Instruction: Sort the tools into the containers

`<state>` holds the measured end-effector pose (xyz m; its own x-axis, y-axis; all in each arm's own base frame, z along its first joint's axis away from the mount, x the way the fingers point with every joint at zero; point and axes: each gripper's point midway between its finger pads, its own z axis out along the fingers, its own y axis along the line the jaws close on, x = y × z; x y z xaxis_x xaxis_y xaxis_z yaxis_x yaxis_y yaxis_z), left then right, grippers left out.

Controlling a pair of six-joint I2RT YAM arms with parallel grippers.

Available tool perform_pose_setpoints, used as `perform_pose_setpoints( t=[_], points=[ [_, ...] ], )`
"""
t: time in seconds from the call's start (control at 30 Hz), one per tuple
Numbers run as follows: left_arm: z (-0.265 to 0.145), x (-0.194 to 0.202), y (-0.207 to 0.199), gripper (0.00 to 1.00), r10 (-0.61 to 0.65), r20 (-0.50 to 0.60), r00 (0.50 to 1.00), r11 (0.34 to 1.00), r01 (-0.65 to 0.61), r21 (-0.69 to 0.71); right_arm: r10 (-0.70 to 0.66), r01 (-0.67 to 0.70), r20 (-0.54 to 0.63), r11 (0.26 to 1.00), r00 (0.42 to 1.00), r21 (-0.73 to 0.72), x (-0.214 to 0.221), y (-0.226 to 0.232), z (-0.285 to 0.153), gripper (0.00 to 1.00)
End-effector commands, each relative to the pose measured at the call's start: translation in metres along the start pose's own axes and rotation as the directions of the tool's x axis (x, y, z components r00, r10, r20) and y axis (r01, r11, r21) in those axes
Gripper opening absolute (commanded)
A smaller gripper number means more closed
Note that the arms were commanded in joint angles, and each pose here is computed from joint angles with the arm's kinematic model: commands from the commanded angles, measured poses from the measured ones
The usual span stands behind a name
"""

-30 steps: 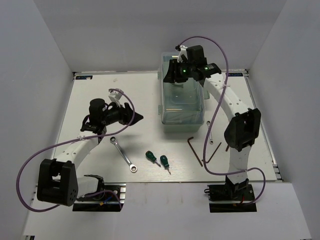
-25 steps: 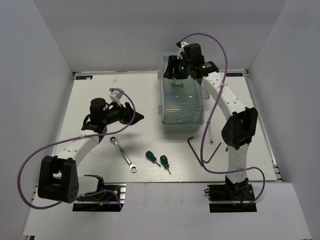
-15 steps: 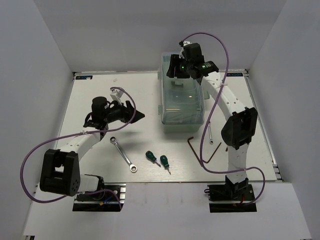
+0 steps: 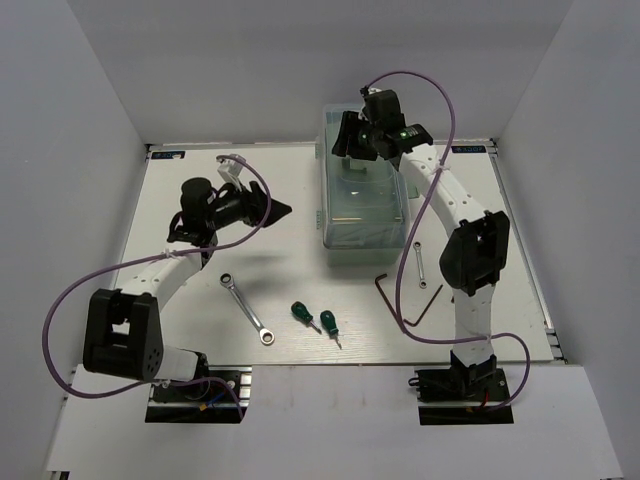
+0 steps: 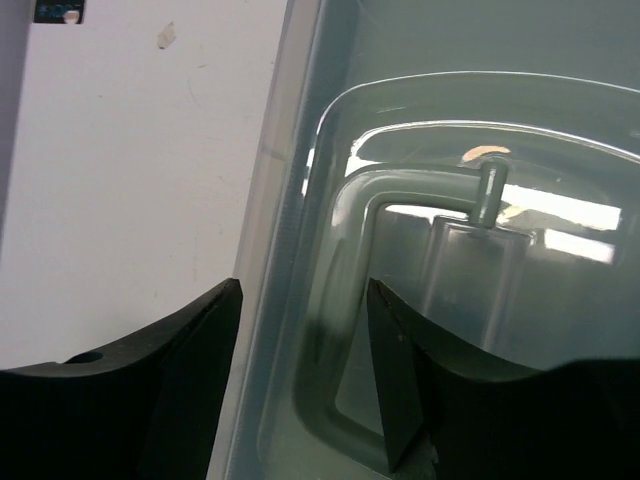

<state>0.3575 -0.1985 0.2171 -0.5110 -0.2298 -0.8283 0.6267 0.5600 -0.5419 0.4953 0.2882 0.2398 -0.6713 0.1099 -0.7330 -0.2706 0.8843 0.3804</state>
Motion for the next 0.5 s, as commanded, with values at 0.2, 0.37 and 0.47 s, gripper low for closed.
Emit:
perform_pose_setpoints(
  t=[0.2, 0.37, 0.47],
  points=[
    [0.024, -0.076, -0.027, 0.82, 0.078, 0.121, 0.99, 0.992, -0.089, 0.093, 0.16, -0.184, -0.135, 0.965, 0.978, -0.19, 0.018, 0.02, -0.004, 0.47],
    [0.049, -0.091, -0.039, 0.81, 0.065, 0.122, 0.99, 0.982, -0.085, 0.17, 0.2, -0.22, -0.107, 0.947, 0.974, -0.233, -0.003, 0.016, -0.017, 0.41],
    [0.067, -0.088, -0.04, 0.81, 0.052, 0.092, 0.994, 0.976, -0.07, 0.204, 0.22, -0.238, -0.097, 0.93, 0.971, -0.281, -0.016, 0.018, -0.028, 0.41]
  ],
)
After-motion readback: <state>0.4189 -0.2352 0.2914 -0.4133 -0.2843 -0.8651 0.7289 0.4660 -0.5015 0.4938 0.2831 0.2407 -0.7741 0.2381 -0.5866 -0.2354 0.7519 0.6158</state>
